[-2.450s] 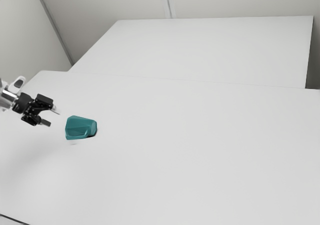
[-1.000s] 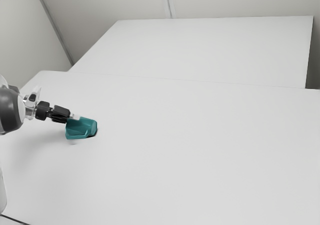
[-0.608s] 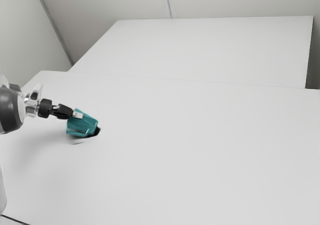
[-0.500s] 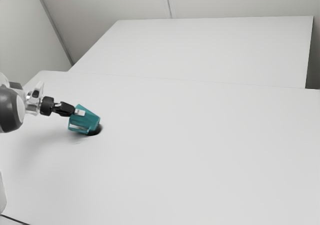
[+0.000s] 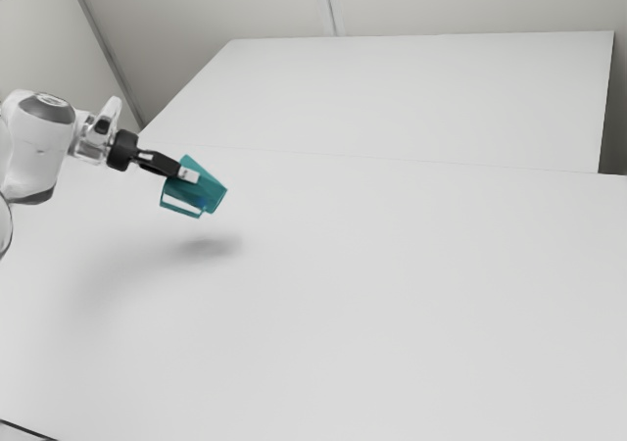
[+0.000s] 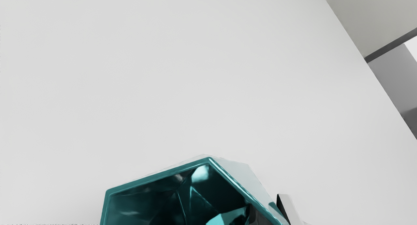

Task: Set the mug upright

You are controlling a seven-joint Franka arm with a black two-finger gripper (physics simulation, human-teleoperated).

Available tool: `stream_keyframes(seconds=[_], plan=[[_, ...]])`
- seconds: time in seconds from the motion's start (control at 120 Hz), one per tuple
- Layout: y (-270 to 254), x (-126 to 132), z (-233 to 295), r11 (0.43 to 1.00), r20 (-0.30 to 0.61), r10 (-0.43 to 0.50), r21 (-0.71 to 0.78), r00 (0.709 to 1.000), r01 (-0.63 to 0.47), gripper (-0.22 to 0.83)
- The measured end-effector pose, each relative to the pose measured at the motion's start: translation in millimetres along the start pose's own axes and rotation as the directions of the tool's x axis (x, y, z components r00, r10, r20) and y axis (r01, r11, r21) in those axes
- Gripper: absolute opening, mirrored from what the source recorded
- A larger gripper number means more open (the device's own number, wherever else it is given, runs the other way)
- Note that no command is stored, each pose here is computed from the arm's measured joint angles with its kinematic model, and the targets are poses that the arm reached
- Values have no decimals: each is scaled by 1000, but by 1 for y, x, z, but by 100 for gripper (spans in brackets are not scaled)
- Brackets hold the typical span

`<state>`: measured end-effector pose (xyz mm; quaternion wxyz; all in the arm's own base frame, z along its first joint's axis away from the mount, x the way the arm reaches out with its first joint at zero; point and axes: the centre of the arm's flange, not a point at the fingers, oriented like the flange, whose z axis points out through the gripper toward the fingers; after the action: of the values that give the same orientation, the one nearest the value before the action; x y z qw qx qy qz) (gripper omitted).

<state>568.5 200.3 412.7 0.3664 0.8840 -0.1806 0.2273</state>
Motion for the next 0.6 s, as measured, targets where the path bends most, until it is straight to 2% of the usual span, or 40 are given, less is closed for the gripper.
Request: stream_keyframes(seconds=[0.133, 0.308, 0.492, 0.6], plan=[[18, 18, 9, 992, 157, 28, 118, 987, -47, -17], [38, 41, 32, 957, 350, 42, 254, 936, -138, -17], [51, 54, 61, 907, 454, 30, 362, 891, -215, -17], [59, 60, 65, 872, 485, 11, 423, 874, -246, -17]])
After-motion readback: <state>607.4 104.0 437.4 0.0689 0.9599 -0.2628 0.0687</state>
